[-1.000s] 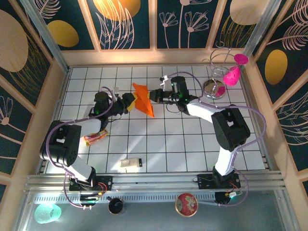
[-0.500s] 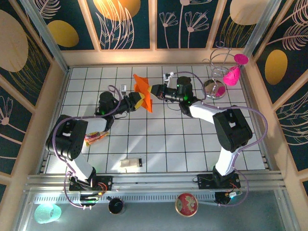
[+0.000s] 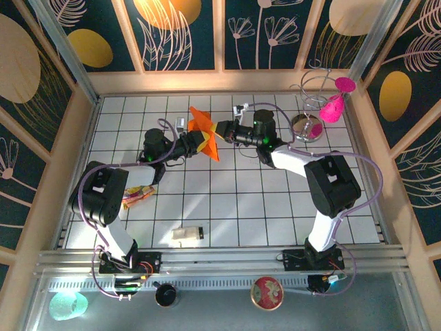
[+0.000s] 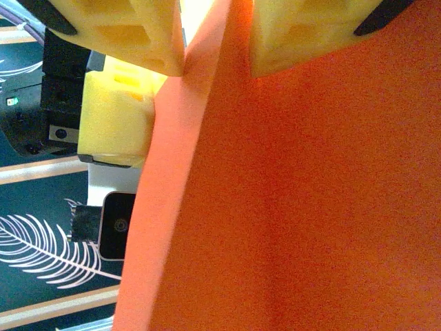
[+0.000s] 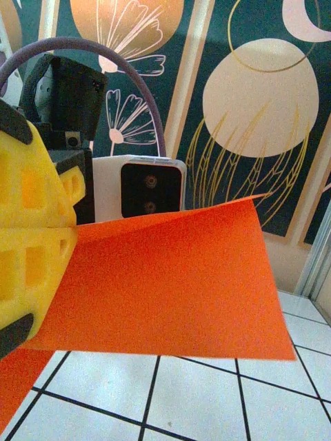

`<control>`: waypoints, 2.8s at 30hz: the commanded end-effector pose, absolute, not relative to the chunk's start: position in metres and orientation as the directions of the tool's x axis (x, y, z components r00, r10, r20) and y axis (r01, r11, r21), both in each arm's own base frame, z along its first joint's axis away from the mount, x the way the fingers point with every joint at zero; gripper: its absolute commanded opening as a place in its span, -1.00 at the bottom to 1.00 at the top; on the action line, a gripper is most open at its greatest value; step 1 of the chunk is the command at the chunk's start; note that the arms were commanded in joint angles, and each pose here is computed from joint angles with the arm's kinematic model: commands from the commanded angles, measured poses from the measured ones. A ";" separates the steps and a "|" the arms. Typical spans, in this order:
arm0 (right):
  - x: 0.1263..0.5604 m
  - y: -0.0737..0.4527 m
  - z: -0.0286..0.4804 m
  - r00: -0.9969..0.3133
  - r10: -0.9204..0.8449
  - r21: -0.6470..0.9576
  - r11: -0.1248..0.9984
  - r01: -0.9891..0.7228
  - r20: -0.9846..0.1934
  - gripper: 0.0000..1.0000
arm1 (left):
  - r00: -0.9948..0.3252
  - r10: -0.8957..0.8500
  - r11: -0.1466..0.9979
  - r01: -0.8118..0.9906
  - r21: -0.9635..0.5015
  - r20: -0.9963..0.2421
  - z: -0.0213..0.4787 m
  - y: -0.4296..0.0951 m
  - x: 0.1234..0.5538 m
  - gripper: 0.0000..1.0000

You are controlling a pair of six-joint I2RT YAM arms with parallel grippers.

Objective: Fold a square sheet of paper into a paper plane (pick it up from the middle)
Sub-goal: Turn over the paper at the center of the table.

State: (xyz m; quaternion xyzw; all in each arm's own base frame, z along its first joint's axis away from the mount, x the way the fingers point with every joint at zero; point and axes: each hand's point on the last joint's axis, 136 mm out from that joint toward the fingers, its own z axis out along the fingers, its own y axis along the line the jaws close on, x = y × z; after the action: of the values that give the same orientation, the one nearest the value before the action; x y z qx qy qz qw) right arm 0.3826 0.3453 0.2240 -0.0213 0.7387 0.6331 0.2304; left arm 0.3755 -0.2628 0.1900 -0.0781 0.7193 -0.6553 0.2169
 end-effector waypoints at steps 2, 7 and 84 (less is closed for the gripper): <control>0.381 0.345 0.220 -0.901 0.249 0.931 0.177 -0.319 -0.356 -1.00 | -0.880 -0.376 0.101 0.271 -0.957 -0.289 0.207 -0.268 0.374 -0.57; 0.381 0.343 0.220 -0.903 0.251 0.934 0.175 -0.312 -0.349 -0.97 | -0.868 -0.387 0.101 0.297 -0.950 -0.312 0.211 -0.266 0.373 -0.64; 0.404 0.166 0.155 -0.695 0.477 0.646 0.763 0.025 -0.537 -0.21 | -0.881 0.166 0.968 0.059 0.245 -0.444 0.038 -0.225 0.415 -0.35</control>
State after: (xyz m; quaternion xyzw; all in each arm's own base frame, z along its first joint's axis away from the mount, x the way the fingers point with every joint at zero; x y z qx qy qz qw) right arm 0.4041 0.1678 0.1544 0.1371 0.8685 0.3065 0.3646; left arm 0.4177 -0.2132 0.0203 0.0777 0.9575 0.1574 0.2289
